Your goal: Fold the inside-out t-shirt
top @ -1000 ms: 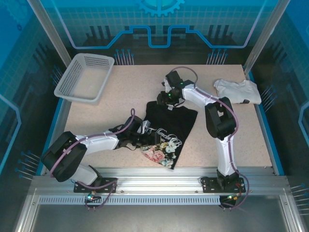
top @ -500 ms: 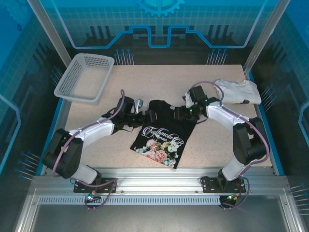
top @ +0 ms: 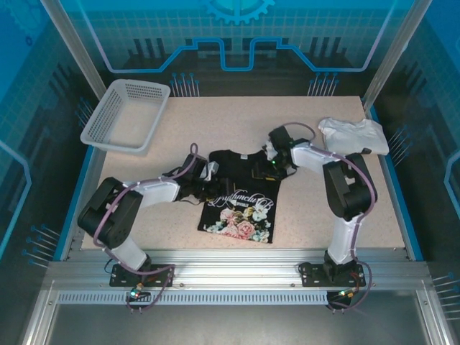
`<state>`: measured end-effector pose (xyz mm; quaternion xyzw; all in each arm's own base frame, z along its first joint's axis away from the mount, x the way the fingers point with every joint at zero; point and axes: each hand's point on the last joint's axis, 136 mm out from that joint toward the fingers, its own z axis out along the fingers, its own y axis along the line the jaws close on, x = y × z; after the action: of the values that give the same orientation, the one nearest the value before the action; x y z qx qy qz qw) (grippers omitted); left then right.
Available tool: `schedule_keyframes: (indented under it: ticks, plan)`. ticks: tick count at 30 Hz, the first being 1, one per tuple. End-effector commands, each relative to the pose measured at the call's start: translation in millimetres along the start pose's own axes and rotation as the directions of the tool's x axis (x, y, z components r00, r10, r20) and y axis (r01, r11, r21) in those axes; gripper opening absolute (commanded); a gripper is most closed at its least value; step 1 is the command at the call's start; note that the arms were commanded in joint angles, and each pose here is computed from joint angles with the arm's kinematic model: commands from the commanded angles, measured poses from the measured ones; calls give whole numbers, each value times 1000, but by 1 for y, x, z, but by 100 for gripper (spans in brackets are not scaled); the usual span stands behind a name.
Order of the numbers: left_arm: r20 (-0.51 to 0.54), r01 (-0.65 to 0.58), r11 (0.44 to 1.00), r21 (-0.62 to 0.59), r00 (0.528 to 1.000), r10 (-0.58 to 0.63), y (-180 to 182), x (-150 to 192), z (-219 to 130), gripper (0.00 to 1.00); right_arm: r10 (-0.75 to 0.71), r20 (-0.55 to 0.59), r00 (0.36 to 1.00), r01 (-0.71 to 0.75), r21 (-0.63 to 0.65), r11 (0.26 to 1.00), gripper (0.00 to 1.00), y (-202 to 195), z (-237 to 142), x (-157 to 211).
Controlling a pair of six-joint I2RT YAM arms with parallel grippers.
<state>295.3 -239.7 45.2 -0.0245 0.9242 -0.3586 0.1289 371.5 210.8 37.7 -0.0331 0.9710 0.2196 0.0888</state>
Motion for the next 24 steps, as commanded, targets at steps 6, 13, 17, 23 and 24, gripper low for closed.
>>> schedule_keyframes:
  ticks: [6,13,17,23,24]
  plan:
    - [219,91,996,-21,972,-84,17,-56,-46,90,-151,94,984,140,110,984,64,-11,-48,-49]
    - [211,99,985,-141,975,-67,38,-120,-30,93,-91,44,995,80,204,976,82,-52,-44,-67]
    - [153,121,972,-201,984,-91,56,-132,-14,92,-78,-23,997,82,215,973,86,-58,-28,-65]
    - [100,124,963,-241,990,-102,64,-128,-5,91,-78,-112,991,99,204,974,87,-55,-13,-52]
    - [94,120,960,-251,991,-100,65,-126,-5,90,-77,-125,989,102,204,974,86,-55,-11,-49]
